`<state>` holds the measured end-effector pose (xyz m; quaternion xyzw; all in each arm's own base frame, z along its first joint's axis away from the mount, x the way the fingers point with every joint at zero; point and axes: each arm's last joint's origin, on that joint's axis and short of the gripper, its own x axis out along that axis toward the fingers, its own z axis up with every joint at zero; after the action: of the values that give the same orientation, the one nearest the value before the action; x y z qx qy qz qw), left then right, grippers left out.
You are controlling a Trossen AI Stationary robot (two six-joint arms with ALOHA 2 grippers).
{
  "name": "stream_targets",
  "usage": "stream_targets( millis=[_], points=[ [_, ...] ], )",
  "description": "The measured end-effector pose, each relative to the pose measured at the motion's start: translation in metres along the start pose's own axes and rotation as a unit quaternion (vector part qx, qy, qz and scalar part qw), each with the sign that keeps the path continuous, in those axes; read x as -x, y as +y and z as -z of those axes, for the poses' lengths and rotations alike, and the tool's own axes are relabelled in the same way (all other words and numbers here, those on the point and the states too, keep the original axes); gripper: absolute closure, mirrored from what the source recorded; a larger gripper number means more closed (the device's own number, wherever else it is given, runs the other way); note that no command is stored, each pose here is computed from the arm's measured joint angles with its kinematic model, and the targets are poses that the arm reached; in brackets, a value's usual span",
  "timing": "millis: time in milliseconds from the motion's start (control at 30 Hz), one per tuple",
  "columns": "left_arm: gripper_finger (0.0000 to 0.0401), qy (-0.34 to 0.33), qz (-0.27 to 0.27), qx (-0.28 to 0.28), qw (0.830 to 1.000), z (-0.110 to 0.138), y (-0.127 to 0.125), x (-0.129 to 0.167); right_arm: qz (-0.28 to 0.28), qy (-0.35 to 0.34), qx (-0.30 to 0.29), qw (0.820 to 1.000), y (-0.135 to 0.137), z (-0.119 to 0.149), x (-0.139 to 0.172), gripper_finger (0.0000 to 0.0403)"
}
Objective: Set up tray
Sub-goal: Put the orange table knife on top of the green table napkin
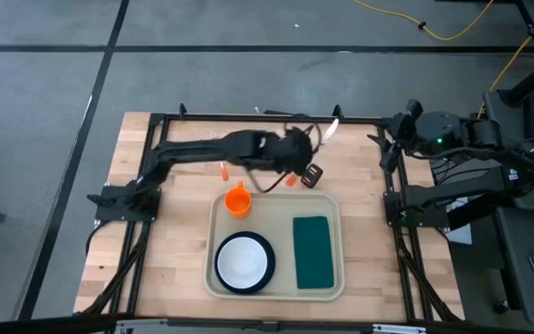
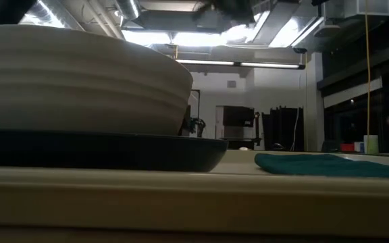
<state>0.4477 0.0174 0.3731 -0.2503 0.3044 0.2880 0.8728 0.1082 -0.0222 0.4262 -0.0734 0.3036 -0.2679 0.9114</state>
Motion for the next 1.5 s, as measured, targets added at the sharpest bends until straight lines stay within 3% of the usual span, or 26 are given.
stream_targets(
  millis=[200,533,700,967,1067,1200,1367,1500],
  points=[
    [0.0388,-0.067,0.018,0.087,0.994,0.027,-0.038,0.062,-0.014,-0.004,0.018,1.0,0.0,0.001,0.002,0.0237],
    [0.0388,-0.07,0.099,0.171,0.978,0.112,-0.112,0.095,-0.042,-0.006,0.028,0.999,0.001,0.001,0.002,0.0237],
    [0.0388,-0.084,0.148,0.186,0.968,0.126,-0.13,0.117,-0.043,-0.006,0.046,0.998,0.001,0.001,0.002,0.0237],
    [0.0388,-0.074,0.232,0.227,0.943,0.12,-0.143,0.134,-0.081,-0.007,0.021,0.996,0.004,0.001,0.002,0.0237],
    [0.0388,-0.065,0.233,0.247,0.938,0.121,-0.144,0.126,-0.095,-0.007,0.021,0.995,0.004,0.001,0.002,0.0237],
    [0.0388,-0.043,0.204,0.253,0.945,0.133,-0.148,0.097,-0.095,-0.007,0.035,0.995,0.004,0.001,0.002,0.0237],
    [0.0388,-0.009,0.165,0.271,0.948,0.154,-0.154,0.04,-0.106,-0.009,0.049,0.993,0.005,0.001,0.003,0.0237],
    [0.0388,0.03,0.152,0.299,0.942,0.176,-0.159,-0.008,-0.133,-0.013,0.06,0.989,0.007,0.001,0.003,0.0237]
  ],
)
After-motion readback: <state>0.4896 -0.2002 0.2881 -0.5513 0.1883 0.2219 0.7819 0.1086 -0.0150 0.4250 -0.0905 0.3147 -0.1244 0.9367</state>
